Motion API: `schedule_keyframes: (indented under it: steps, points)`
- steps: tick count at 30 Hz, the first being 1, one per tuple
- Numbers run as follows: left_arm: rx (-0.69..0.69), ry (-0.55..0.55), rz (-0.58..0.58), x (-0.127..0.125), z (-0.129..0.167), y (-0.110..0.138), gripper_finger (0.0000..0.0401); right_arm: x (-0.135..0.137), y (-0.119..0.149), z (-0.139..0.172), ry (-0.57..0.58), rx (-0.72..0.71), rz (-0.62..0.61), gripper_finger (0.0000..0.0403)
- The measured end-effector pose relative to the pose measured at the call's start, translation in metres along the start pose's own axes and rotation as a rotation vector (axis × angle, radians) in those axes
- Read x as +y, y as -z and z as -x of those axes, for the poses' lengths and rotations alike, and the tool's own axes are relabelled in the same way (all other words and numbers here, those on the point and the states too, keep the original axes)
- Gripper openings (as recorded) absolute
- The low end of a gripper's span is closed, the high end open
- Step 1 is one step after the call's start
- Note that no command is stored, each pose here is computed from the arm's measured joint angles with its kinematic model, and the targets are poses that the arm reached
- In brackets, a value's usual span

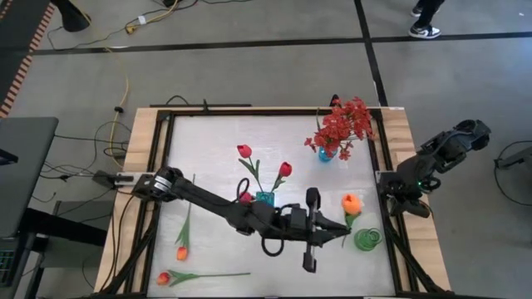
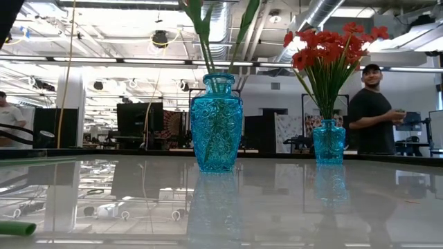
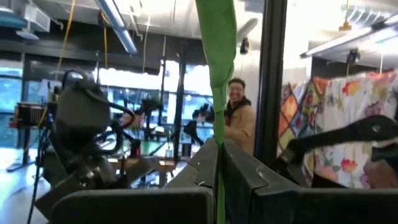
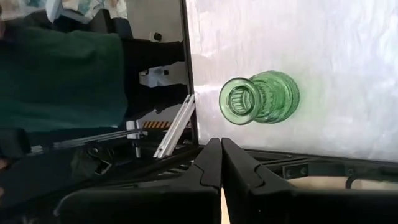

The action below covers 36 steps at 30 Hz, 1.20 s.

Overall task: Sort flowers into vase by color
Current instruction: Put the top orange flower into the green vase

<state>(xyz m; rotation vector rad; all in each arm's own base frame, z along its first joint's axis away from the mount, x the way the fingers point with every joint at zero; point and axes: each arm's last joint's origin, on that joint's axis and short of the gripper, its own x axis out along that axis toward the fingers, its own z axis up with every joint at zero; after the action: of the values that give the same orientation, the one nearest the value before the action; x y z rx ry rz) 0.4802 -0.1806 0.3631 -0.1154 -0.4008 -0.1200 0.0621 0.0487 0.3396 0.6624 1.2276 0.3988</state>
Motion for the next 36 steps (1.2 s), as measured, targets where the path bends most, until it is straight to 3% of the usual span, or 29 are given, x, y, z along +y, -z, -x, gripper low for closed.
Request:
schedule_keyframes:
  steps: [5,12,18,21,25,31,36]
  points:
    - [0.171,0.014,0.023,-0.007,-0.007,-0.011,0.0,-0.002,0.001,0.001,0.026,-0.015,0.012,0.0034]
    - [0.433,0.046,0.103,-0.009,0.001,-0.077,0.0,-0.002,0.002,0.0,0.028,-0.004,0.042,0.0031]
    - [0.406,0.095,0.143,-0.037,0.01,-0.094,0.0,-0.002,0.002,0.0,0.031,-0.004,0.096,0.0033]
    - [0.368,0.037,0.148,-0.049,0.013,-0.087,0.0,-0.002,0.002,0.0,0.033,-0.006,0.123,0.0033]
    - [0.324,-0.066,0.167,-0.054,0.015,-0.059,0.0,-0.002,0.002,0.0,0.033,-0.005,0.161,0.0032]
    - [0.155,-0.078,0.26,-0.056,0.024,-0.021,0.0,-0.002,0.002,0.0,0.025,0.003,0.207,0.0033]
    - [0.093,-0.12,0.306,-0.057,0.038,0.004,0.0,-0.001,0.002,0.0,0.014,0.015,0.218,0.0032]
